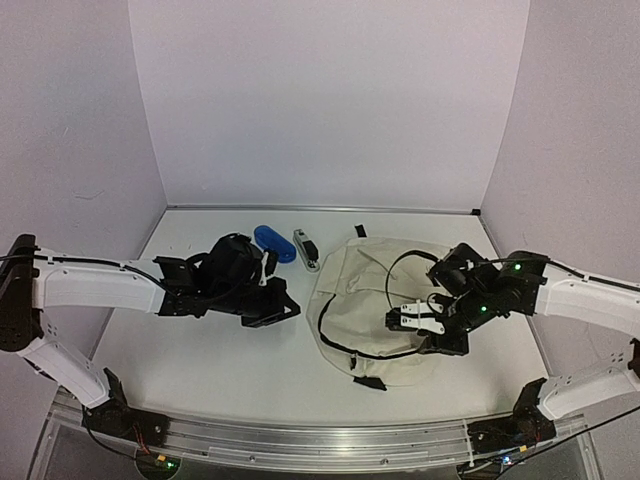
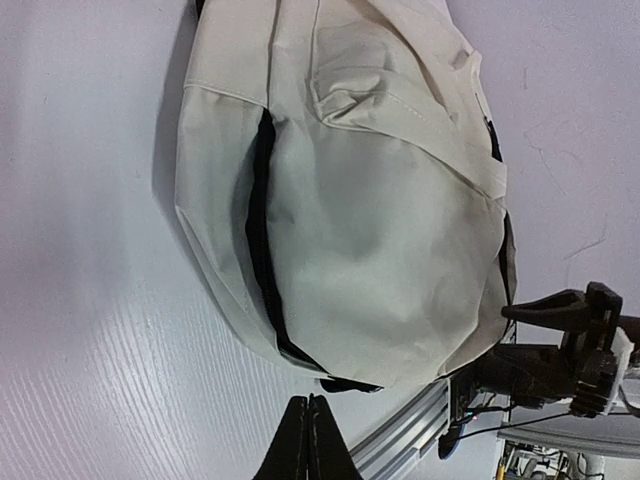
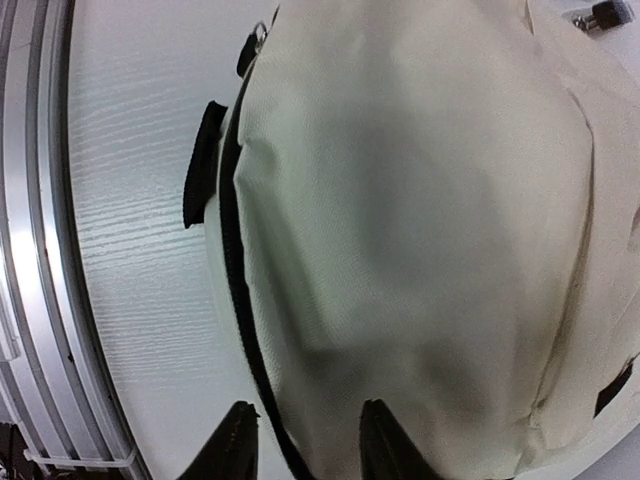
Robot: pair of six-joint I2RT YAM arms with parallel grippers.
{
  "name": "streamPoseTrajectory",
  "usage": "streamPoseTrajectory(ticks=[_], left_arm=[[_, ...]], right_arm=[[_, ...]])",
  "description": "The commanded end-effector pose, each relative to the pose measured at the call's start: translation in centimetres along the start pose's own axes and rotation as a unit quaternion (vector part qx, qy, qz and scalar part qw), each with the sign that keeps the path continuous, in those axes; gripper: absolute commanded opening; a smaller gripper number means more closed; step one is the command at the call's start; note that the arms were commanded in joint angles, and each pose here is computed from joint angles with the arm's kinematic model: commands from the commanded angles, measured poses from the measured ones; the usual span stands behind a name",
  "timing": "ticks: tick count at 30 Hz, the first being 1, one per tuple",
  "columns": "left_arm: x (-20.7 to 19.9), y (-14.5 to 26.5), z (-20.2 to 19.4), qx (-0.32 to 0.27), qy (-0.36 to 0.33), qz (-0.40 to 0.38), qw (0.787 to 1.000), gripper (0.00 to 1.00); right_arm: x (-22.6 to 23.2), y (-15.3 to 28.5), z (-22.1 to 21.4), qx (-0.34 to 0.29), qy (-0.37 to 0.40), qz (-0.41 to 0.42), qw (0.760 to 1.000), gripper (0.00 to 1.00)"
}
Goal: Pack the student bag
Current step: Zip the student bag at the center of the board.
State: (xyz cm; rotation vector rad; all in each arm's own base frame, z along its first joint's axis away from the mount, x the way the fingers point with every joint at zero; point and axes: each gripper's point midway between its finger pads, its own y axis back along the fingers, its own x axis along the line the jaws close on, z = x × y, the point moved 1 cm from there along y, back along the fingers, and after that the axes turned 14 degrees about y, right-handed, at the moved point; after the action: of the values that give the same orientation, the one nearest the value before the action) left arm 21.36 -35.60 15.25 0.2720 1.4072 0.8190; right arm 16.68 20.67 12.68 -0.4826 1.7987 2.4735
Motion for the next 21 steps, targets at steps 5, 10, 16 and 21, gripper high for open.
streamPoseTrajectory(ticks=[5,10,16,21], left_arm=[[-2.6,-1.2,-3.3,0.05,-0.023,-0.076,0.996,0.33],[-2.7,-4.5,-9.3,0.08,-0.122,-0.029,0.989,0.48],[-2.5,-6.6,-12.0,0.06,-0.171,-0.077,0.98,0.59],[-2.9,-8.4,-12.5,0.005,-0.239,-0.055,0.97,0.59]], right_arm=[[-1.1,1.7,3.5,-0.063,-0.016,0.017,0.998,0.52],[-0.9,1.0,4.5,-0.084,-0.023,0.025,0.996,0.54],[-0.8,0.4,5.1,-0.088,-0.031,0.035,0.995,0.55],[-0.9,0.4,5.3,-0.089,-0.035,0.034,0.995,0.55]])
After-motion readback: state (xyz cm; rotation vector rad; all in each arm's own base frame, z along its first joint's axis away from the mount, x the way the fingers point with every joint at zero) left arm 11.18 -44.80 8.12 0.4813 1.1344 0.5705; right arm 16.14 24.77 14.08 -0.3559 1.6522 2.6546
